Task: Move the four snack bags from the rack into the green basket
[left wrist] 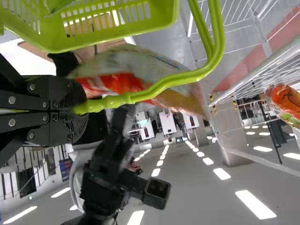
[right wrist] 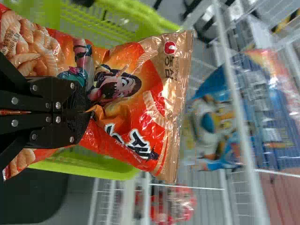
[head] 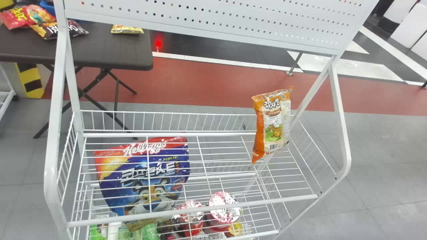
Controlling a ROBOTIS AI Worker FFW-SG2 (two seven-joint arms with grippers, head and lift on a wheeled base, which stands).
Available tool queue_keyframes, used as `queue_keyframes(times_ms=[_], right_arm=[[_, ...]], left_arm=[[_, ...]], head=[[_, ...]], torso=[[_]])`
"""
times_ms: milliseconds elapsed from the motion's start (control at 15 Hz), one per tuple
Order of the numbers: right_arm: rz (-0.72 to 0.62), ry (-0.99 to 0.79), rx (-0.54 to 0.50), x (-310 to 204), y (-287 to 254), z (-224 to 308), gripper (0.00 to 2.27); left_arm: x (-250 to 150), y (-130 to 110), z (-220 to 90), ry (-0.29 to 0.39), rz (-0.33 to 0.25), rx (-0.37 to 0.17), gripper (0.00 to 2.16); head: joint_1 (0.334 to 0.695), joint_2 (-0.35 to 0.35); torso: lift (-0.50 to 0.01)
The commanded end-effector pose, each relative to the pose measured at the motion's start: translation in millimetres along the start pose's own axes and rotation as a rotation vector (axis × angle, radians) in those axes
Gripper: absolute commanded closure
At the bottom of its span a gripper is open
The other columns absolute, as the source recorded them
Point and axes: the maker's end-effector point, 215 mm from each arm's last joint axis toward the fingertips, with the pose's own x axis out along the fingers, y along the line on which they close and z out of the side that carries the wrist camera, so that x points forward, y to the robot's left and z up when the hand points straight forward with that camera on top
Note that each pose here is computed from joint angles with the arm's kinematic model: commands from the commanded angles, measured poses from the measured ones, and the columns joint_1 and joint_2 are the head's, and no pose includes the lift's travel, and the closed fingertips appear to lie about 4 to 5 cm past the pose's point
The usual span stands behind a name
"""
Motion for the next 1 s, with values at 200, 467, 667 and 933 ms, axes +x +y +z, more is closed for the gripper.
queue_keyframes(times_ms=[200, 467, 667, 933], right_arm=[[0.030, 0.082, 0.005, 35.9, 10.1, -37.9, 2.11], [0.067, -0.014, -0.017, 53.4, 25.3, -18.3, 2.11], [0.131, -0.078, -0.007, 60.0, 51.5, -6.9, 2.11], [0.087, 0.020, 0.013, 60.9, 29.5, -38.8, 1.85]], left_arm=[[1.3, -0.4, -0.9, 0.002, -0.006, -0.001, 1.87], [1.9, -3.9, -2.0, 0.003, -0.014, 0.002, 1.87], [0.8, -4.2, -2.8, 0.003, -0.014, 0.002, 1.87], [-1.1, -5.1, -4.8, 0.000, -0.019, -0.003, 1.87]], head=[[0.695, -0.350], [0.695, -0.350], [0.695, -0.350], [0.695, -0.350]], torso=[[0.000], [0.000], [0.000], [0.000]])
